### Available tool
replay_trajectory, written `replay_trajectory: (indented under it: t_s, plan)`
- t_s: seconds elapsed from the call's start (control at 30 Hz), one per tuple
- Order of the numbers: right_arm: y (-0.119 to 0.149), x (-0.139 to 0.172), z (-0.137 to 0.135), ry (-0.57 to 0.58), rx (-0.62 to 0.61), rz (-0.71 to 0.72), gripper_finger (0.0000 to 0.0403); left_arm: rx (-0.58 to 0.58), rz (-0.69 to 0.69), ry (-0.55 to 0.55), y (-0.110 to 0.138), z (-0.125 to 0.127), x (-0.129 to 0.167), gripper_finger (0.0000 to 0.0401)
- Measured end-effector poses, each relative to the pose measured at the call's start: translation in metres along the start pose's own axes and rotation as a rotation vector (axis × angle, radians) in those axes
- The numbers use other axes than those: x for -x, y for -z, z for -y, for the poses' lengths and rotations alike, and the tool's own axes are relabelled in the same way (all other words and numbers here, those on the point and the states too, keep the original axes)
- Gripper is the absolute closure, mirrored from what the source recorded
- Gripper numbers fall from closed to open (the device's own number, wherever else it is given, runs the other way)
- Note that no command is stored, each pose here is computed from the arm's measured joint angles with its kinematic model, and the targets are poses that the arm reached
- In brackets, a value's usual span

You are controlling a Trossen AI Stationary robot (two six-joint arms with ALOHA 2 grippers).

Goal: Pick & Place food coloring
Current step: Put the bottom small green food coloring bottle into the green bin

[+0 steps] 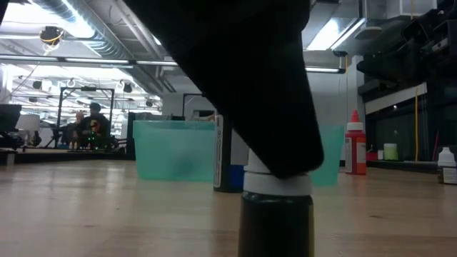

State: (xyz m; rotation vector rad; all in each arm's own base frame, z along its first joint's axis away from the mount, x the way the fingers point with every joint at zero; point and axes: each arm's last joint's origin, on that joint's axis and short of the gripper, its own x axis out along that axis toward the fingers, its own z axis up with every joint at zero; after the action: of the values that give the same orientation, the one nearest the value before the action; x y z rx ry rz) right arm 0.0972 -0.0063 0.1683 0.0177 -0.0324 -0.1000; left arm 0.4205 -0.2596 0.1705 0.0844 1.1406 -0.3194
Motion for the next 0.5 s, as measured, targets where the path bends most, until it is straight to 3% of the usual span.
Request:
replay_trajectory:
  t_s: [0.13, 0.27, 0.5]
  plan:
    - [0.000, 0.000, 0.000, 0.000, 0.000, 0.000, 0.0372, 0.025, -0.006, 0.021, 0.000, 0.001, 0.001, 0.0352]
    - [0.000, 0.000, 0.000, 0.000, 0.000, 0.000, 0.0372, 0.030, -0.026, 0.001, -0.008, 0.001, 0.017, 0.0357]
    - [0.000, 0.000, 0.000, 0.000, 0.000, 0.000, 0.0372, 0.019, -0.043, -0.142, -0.033, -0.007, 0.097, 0.0355]
